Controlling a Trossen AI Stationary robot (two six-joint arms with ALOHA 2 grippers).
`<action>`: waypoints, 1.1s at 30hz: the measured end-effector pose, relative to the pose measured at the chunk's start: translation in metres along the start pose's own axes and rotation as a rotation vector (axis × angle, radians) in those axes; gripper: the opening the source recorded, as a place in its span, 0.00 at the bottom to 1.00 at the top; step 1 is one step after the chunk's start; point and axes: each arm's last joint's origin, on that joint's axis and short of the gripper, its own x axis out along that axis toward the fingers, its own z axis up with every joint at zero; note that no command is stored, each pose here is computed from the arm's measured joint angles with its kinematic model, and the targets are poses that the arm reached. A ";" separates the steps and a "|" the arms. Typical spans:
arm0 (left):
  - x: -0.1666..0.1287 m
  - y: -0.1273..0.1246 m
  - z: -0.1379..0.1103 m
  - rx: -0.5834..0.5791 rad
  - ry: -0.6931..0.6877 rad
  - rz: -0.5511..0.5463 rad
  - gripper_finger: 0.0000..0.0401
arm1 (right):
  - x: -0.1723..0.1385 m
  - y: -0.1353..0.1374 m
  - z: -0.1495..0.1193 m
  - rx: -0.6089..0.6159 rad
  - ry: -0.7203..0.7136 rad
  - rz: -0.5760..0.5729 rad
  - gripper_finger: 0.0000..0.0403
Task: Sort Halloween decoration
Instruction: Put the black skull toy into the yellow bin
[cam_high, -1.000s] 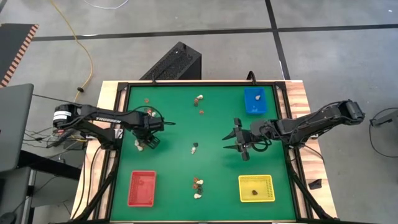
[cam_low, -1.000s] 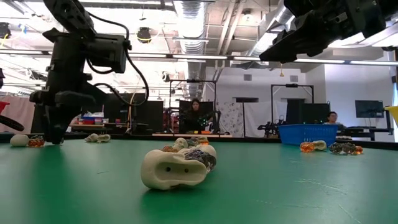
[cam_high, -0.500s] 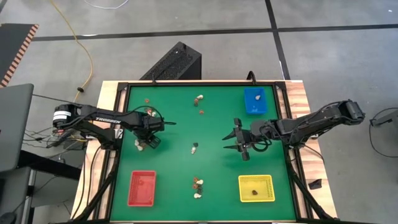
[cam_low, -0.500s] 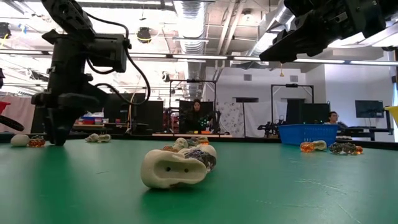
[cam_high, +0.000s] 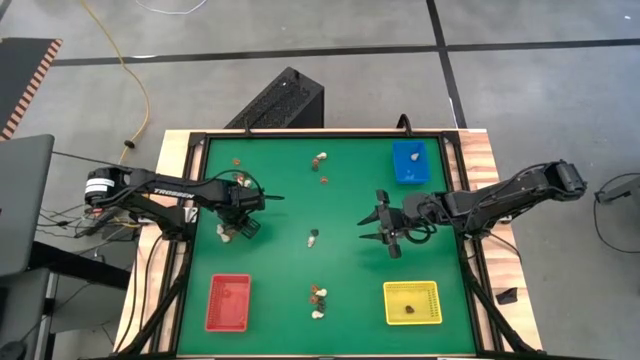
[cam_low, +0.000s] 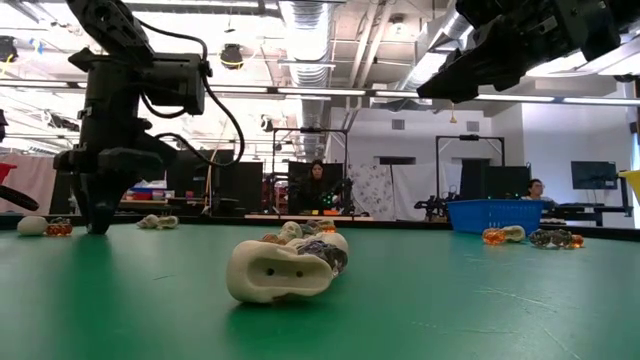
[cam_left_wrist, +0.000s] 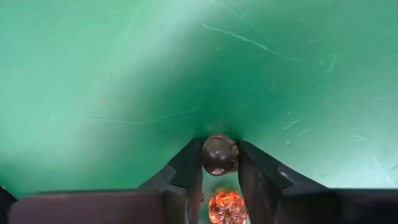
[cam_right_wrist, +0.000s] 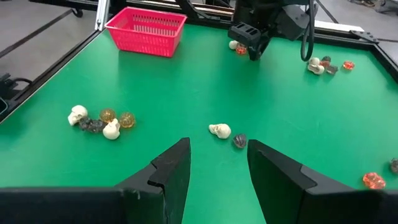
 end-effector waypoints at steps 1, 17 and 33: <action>0.000 0.000 0.000 0.005 -0.002 0.001 0.15 | 0.000 0.000 0.000 0.005 0.004 0.000 0.47; -0.016 -0.029 0.019 0.158 -0.207 -0.187 0.15 | -0.026 0.002 -0.009 0.164 0.144 0.003 0.47; -0.061 -0.187 0.018 0.533 -1.076 -1.016 0.16 | -0.055 0.020 0.004 0.161 0.031 0.060 0.47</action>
